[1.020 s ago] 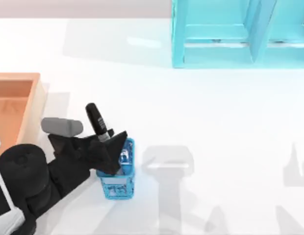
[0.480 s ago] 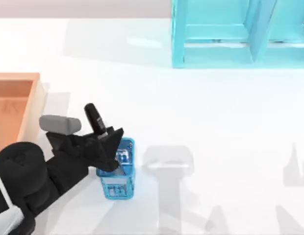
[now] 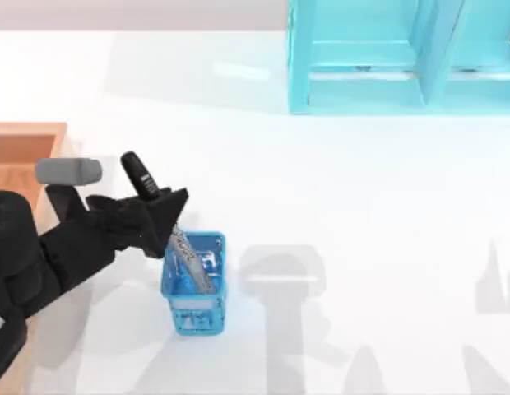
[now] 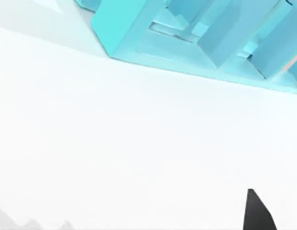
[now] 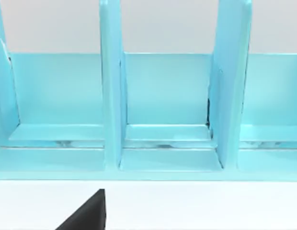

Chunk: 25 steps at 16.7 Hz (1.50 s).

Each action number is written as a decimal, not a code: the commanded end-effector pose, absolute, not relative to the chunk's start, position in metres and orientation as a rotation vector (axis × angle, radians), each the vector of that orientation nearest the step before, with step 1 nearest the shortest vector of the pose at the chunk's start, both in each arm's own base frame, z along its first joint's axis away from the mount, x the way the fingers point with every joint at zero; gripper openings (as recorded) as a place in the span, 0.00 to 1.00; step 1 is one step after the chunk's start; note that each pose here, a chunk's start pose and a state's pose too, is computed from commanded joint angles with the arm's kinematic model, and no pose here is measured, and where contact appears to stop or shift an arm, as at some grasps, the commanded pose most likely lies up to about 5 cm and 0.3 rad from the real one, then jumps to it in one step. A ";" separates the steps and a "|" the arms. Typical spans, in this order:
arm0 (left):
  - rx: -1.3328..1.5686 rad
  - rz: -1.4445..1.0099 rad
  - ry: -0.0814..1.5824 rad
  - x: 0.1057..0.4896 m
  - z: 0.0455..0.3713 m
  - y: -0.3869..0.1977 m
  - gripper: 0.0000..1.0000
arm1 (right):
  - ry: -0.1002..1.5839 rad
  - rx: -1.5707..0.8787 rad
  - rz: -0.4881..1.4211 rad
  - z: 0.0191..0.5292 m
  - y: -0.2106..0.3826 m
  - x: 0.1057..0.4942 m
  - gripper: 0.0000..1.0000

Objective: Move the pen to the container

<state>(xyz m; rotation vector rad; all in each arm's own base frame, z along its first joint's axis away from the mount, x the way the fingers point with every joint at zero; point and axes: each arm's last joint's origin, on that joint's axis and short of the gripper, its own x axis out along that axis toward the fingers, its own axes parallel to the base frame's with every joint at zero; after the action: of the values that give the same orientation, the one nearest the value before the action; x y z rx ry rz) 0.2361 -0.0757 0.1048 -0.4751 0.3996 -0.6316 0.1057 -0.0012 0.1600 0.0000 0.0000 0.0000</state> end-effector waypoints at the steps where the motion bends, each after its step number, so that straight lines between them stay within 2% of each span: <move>1: -0.470 -0.639 0.394 0.239 0.111 -0.071 0.00 | 0.000 0.000 0.000 0.160 -0.001 0.106 1.00; 5: -0.439 -0.674 0.344 0.250 0.140 -0.053 0.00 | 0.000 0.000 0.000 0.160 -0.001 0.106 1.00; 11: -0.471 -0.671 0.377 0.248 0.168 -0.017 0.00 | 0.000 0.000 0.000 0.160 -0.001 0.106 1.00; 19: -0.486 -0.668 0.372 0.217 0.221 0.030 0.00 | 0.000 0.000 0.000 0.160 -0.001 0.106 1.00; 25: -0.477 -0.660 0.351 0.210 0.230 0.037 0.00 | 0.000 0.000 0.000 0.160 -0.001 0.106 1.00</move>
<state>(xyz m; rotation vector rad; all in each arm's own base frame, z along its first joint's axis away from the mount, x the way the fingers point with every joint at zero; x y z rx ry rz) 0.2100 0.0366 0.2299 -0.4765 0.3511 -0.6601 0.1057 -0.0012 0.1600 0.0000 0.0000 0.0000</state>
